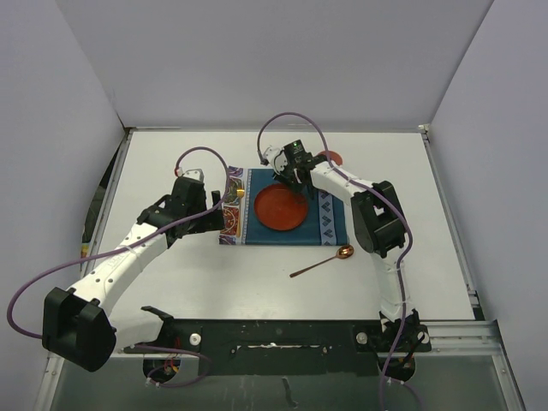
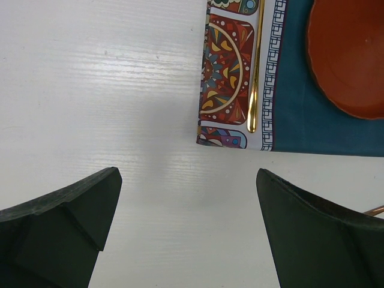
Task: Set the dinner table for one person
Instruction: Adjust the plate on the napkin.
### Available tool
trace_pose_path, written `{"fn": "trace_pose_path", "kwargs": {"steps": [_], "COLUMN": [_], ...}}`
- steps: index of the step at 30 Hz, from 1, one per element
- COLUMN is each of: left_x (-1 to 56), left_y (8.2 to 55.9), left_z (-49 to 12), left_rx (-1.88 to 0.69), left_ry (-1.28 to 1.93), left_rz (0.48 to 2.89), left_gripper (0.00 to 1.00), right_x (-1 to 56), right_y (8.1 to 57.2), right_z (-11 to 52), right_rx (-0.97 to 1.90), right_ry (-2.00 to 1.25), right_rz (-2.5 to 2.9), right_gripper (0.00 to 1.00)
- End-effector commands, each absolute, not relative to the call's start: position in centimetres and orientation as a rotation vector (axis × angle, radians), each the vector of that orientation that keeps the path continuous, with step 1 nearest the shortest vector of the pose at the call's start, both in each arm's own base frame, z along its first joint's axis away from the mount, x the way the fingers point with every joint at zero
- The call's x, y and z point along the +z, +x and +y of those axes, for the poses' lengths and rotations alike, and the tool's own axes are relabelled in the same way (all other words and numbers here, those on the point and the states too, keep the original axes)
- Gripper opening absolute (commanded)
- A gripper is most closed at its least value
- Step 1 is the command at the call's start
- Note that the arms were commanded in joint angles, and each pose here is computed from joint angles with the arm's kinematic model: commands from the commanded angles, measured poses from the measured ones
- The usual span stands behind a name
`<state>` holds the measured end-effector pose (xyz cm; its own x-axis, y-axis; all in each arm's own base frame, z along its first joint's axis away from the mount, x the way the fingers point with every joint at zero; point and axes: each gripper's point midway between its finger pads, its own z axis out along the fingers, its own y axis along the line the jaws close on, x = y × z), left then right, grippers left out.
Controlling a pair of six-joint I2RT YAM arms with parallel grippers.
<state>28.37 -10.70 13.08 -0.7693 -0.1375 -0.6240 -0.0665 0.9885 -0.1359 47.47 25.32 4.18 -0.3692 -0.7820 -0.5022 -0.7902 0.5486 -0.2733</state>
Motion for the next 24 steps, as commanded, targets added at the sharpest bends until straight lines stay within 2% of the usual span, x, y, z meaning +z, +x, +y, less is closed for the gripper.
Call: {"fn": "trace_pose_path", "kwargs": {"steps": [1,5,11,14,18,21,22,23,24], "left_x": [14.5,14.8,15.0,15.6,16.7,17.9,18.5,19.2,19.9], "left_y": [29.5,29.5,29.3,29.2,29.0,28.9,28.9,28.9,28.7], "left_z": [-11.2,-11.3,-11.2,-11.0,-10.5,-10.3,-10.3,-10.6,-11.4], "left_rx": [-0.192,-0.201,-0.204,-0.2,-0.185,-0.182,-0.185,-0.208,-0.264], "left_ry": [-0.161,-0.162,-0.162,-0.162,-0.157,-0.139,-0.123,-0.092,-0.05], "left_rz": [2.383,2.375,2.372,2.359,2.332,2.303,2.29,2.277,2.264], "left_gripper": [0.98,0.98,0.98,0.98,0.98,0.98,0.94,0.84,0.67], "right_x": [7.6,8.5,10.6,13.7,18.9,22.9,24.1,24.7,25.0], "right_y": [48.8,48.9,49.8,50.9,51.6,50.2,49.1,47.7,45.7], "right_z": [26.2,25.9,25.5,25.3,25.3,25.4,25.5,25.4,25.4], "right_rx": [0.014,-0.005,-0.061,-0.119,-0.159,-0.148,-0.137,-0.116,-0.084], "right_ry": [-1.229,-1.228,-1.198,-1.173,-1.144,-1.116,-1.099,-1.092,-1.097], "right_rz": [2.113,2.094,2.051,1.991,1.918,1.896,1.902,1.923,1.944], "right_gripper": [0.21,0.3,0.38,0.45,0.49,0.49,0.49,0.47,0.46]}}
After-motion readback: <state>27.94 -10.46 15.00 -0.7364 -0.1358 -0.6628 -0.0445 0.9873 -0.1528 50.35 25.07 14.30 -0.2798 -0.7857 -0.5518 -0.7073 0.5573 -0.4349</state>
